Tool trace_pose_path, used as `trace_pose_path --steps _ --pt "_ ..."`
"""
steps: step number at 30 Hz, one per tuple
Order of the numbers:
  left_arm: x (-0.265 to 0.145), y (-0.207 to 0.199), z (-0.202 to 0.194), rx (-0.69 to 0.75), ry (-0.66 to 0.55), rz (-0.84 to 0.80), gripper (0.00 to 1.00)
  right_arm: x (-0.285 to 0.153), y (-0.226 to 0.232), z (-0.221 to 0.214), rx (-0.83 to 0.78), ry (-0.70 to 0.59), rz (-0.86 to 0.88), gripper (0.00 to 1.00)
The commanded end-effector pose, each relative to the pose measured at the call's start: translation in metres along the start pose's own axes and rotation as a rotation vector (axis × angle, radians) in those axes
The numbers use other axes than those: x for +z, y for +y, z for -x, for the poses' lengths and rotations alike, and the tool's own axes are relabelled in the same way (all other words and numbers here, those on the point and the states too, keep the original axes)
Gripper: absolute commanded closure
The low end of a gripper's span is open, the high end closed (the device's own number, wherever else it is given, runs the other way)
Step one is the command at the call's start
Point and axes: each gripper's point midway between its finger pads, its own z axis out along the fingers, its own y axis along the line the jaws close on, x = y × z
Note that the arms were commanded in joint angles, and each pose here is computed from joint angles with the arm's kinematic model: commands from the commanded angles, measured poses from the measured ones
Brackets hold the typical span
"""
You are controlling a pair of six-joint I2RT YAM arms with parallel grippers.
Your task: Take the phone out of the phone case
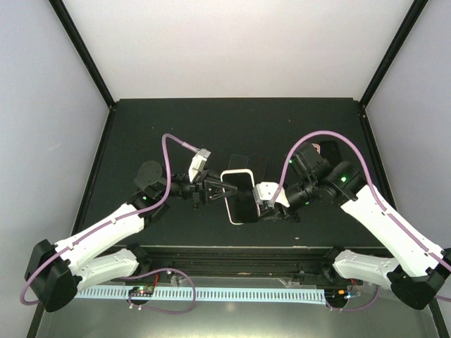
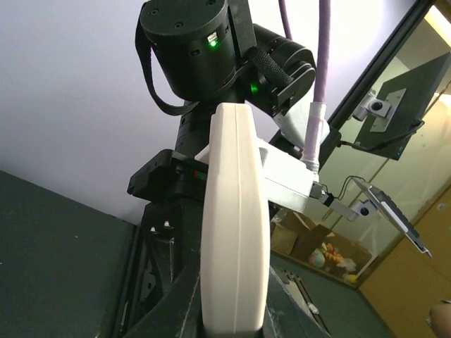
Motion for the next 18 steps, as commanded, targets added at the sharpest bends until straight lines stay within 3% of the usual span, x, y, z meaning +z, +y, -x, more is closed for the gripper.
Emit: trace_pose_path --steps 1,9,18 --pt "-0.001 -0.055 0.006 0.074 0.037 -0.173 0.98 -0.010 -0.052 0.024 -0.024 -0.103 -0.208 0.78" --pt "-0.003 -0.058 0.005 0.081 0.035 -0.170 0.99 -0.023 -0.095 0.025 0.142 -0.218 -0.315 0.66" --pt "-0.004 -0.056 0.001 0.079 0.040 -0.164 0.99 -0.016 -0.101 0.032 0.236 -0.279 -0.185 0.61"
